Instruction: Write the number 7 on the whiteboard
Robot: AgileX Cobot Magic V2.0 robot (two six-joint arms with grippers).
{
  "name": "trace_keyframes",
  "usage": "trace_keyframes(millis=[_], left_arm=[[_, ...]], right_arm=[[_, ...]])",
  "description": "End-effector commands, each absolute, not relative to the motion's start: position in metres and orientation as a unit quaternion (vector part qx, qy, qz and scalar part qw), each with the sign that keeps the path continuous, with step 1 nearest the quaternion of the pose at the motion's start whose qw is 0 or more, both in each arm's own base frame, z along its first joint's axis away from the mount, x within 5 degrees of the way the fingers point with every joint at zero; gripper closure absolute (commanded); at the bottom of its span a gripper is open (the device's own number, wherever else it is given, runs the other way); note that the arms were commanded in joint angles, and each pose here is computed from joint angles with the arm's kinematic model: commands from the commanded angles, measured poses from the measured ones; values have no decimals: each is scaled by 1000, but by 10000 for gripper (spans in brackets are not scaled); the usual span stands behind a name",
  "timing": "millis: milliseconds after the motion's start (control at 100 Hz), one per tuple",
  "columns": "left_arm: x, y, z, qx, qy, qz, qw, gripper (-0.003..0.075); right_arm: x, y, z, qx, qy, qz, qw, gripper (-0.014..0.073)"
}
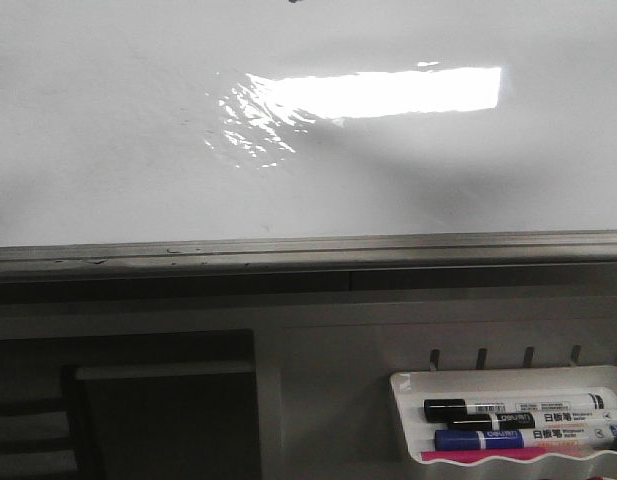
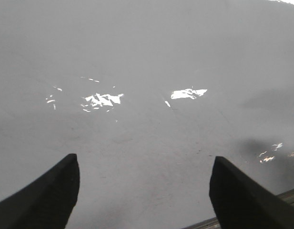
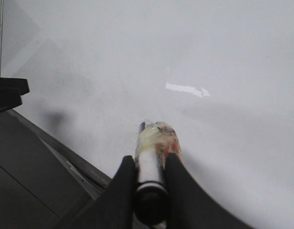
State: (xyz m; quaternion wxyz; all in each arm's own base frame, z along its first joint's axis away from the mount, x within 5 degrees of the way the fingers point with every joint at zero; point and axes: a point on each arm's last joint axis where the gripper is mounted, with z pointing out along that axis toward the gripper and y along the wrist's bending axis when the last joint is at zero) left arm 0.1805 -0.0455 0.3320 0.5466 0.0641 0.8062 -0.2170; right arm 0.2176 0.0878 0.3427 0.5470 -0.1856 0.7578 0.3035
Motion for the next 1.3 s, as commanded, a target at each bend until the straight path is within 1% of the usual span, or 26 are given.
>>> trace_keyframes(millis=[0,170,490,690,790,890,1040,1180,1290], left_arm=[[180,-44,346,38,788,-228,571,210],[180,-44,346,36,787,-231,571,210],[180,-43,346,35,786,-230,572,210],[180,-43,346,34,786,-231,572,210],[180,-43,346,33,786,-231,573,210],[181,-43,347,33,786,-230,573,210],[181,-42,347,29,784,-227,577,210],[181,-42,347,29,784,-225,578,210],[181,-42,347,29,784,-225,578,210]], right_arm=[[227,89,351,-176,741,310,570,655],[240,90,343,-172,739,309,574,655],[261,93,317,-163,766,304,543,655],[266,84,314,-140,785,244,552,655],[264,81,312,-137,791,231,550,655],[257,74,316,-120,792,209,562,655],[246,66,319,-115,789,181,576,655],[245,59,318,-100,791,181,576,655],[244,59,317,-106,790,194,572,655]])
